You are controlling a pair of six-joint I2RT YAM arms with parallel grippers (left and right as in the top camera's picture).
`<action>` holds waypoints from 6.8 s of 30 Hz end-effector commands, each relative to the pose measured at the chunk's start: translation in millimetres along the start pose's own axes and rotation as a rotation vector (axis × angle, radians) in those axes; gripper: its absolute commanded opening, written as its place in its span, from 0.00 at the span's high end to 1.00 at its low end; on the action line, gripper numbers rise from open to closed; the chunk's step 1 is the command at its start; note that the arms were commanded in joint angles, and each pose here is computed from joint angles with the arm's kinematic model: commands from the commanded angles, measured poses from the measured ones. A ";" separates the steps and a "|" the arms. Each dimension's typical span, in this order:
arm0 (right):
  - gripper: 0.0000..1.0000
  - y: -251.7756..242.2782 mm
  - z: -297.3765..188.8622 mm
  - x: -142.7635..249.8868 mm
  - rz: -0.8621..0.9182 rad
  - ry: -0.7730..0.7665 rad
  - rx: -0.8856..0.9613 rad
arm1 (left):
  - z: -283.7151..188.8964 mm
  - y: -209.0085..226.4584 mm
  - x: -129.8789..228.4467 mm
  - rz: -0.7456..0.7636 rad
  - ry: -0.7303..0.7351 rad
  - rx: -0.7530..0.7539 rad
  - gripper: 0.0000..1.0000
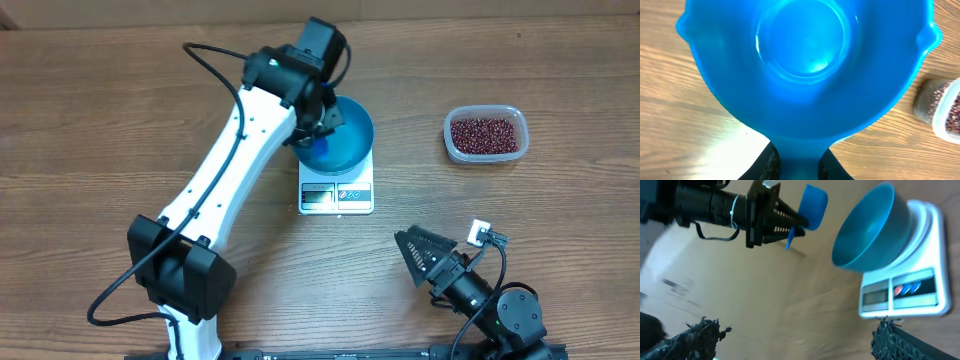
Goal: Scoop item into bowl and weigh 150g on scale
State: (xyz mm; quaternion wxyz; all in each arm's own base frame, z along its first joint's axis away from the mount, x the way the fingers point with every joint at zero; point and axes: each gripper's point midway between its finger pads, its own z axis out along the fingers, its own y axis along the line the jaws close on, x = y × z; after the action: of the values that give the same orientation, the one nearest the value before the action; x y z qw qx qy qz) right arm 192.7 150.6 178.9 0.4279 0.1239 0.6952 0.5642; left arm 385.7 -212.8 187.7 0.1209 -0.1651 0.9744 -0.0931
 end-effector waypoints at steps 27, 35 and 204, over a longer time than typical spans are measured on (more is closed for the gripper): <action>0.09 31.2 15.9 -24.8 -0.116 -0.035 -0.017 | -17.0 -65.5 59.3 -0.407 0.142 0.144 0.96; 0.12 43.6 75.8 -35.3 -0.244 0.135 0.098 | -16.5 -64.2 57.5 -0.414 0.127 0.137 0.96; 0.96 -19.9 -25.4 -203.0 -0.319 0.083 0.979 | 69.2 17.3 95.0 0.710 -0.057 -0.130 0.96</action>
State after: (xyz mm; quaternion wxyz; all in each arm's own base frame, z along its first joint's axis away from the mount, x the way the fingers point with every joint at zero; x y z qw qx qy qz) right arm 297.2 0.2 239.2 0.3500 0.1762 0.9138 0.1066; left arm 310.1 -246.5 105.4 0.1634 0.1409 0.9764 0.0059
